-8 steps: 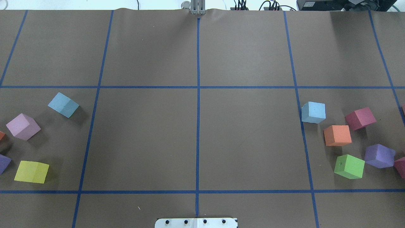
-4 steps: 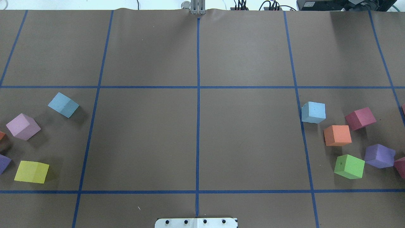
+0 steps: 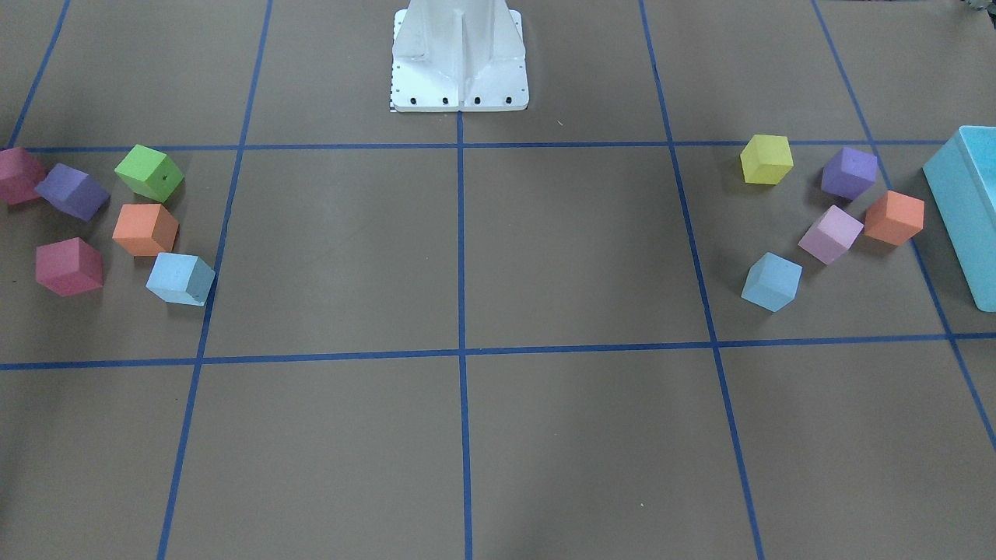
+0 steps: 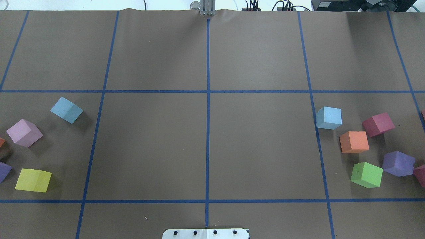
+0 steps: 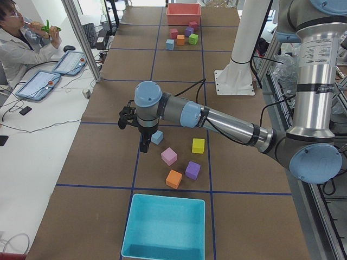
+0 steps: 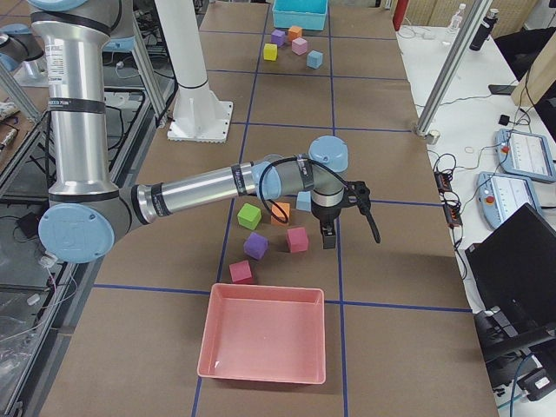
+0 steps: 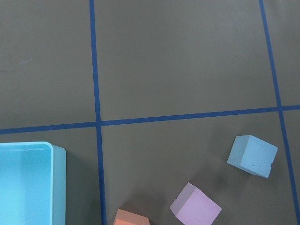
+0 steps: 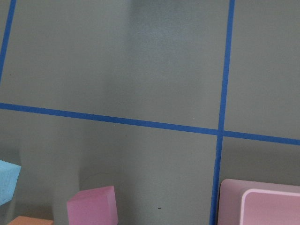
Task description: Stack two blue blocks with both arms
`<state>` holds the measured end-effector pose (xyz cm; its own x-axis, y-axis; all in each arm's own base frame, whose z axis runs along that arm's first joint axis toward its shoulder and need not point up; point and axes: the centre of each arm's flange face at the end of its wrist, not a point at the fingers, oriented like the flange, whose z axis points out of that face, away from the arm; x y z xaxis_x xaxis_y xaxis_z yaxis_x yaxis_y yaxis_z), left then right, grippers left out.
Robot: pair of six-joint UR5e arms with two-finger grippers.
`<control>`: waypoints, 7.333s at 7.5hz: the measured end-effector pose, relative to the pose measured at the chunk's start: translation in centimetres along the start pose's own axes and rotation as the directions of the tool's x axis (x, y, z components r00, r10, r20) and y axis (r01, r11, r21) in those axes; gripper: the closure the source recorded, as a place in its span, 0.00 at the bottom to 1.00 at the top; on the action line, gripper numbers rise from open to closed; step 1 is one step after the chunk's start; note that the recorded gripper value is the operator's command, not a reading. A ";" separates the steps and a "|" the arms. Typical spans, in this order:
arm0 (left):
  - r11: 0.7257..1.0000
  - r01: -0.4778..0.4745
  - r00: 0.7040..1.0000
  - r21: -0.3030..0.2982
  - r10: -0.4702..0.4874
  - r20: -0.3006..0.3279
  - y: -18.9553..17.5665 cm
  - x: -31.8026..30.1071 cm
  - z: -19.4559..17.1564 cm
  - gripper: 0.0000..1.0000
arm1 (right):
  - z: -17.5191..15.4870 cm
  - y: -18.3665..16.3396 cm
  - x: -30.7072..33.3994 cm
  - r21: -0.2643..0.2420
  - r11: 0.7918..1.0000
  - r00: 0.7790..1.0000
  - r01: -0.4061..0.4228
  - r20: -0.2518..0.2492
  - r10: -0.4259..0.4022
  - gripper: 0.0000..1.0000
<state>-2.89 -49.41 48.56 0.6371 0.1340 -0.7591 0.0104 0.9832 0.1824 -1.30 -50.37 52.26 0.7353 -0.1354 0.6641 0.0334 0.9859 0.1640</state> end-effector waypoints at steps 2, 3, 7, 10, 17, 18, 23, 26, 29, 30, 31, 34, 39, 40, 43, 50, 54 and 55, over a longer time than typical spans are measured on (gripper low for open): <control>0.999 0.009 1.000 -0.040 -0.009 0.005 -2.9 3.1 -0.4 0.00 | 2.0 -0.6 -2.7 -0.063 0.998 1.000 0.020 0.000 -0.020 0.00; 0.998 0.019 1.000 -0.056 -0.019 0.006 -3.7 4.7 0.0 0.00 | 2.3 -1.5 -4.2 -0.106 0.994 1.000 0.005 -0.004 -0.005 0.00; 0.993 0.023 1.000 -0.112 -0.022 0.012 -6.1 10.2 5.0 0.00 | 3.4 -3.3 -8.5 -0.162 0.986 0.999 -0.034 -0.003 0.034 0.00; 0.995 0.019 1.000 -0.099 -0.018 0.011 -8.4 10.6 9.1 0.00 | 6.2 -3.6 -15.3 -0.120 0.978 0.985 -0.169 0.023 0.173 0.00; 0.997 0.000 1.000 -0.075 0.001 0.014 -10.3 15.3 17.7 0.00 | 10.5 -1.8 -25.2 -0.077 0.953 0.955 -0.294 0.021 0.296 0.00; 0.998 -0.002 1.000 -0.065 0.003 0.014 -10.2 15.8 18.9 0.00 | 10.7 -1.7 -25.4 -0.075 0.954 0.956 -0.291 0.020 0.293 0.00; 0.998 -0.008 1.000 -0.059 0.009 0.016 -9.8 16.2 19.9 0.01 | 14.7 -0.3 -27.2 -0.063 0.971 0.973 -0.229 -0.028 0.228 0.00; 0.998 -0.007 1.000 -0.060 0.008 0.016 -9.8 16.2 19.9 0.01 | 16.1 -0.5 -26.6 -0.059 0.976 0.978 -0.208 -0.021 0.207 0.00; 0.998 -0.009 1.000 -0.065 0.010 0.016 -9.6 16.3 20.2 0.01 | 17.4 -0.6 -26.1 -0.054 0.977 0.978 -0.208 -0.010 0.208 0.00; 0.998 -0.010 1.000 -0.069 0.011 0.015 -9.4 16.5 20.4 0.01 | 17.4 -0.5 -26.0 -0.054 0.976 0.978 -0.209 -0.008 0.209 0.00; 0.998 -0.012 1.000 -0.068 0.013 0.014 -9.3 16.6 20.5 0.01 | 17.5 -0.3 -25.8 -0.054 0.976 0.978 -0.211 -0.008 0.211 0.00; 0.999 -0.026 0.999 -0.039 0.027 0.017 -7.7 16.2 22.0 0.01 | 17.7 0.2 -25.3 -0.057 0.974 0.976 -0.217 -0.015 0.217 0.00; 0.999 -0.042 0.999 -0.029 0.043 0.015 -6.7 15.9 22.7 0.01 | 18.6 1.2 -26.6 -0.059 0.973 0.974 -0.224 0.010 0.225 0.22; 0.999 -0.042 0.999 -0.030 0.042 0.016 -6.6 15.8 22.7 0.01 | 18.7 1.3 -26.6 -0.059 0.974 0.975 -0.220 0.010 0.221 0.27; 0.999 -0.044 0.999 -0.028 0.045 0.025 -6.6 15.9 23.0 0.01 | 18.7 1.3 -26.5 -0.059 0.977 0.979 -0.204 0.011 0.205 0.52; 0.987 -0.157 0.986 0.036 0.155 0.053 -4.1 16.7 24.6 0.01 | 13.8 0.1 -29.7 -0.036 0.980 0.979 -0.197 0.040 0.199 0.51; 0.974 -0.223 0.974 0.027 0.222 0.047 -1.7 18.6 25.4 0.01 | 10.8 -1.1 -41.0 -0.053 0.979 0.980 -0.198 0.012 0.199 0.51; 0.969 -0.247 0.968 0.019 0.246 0.051 -1.4 18.2 25.6 0.01 | 10.5 -0.9 -44.0 -0.056 0.977 0.978 -0.208 0.021 0.209 0.51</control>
<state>28.40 -51.56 50.51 0.6586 0.3653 -0.6579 -0.1328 0.9170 0.3762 -40.75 -46.37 30.52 0.7119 0.0720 0.6986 -0.0820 0.9964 -0.0191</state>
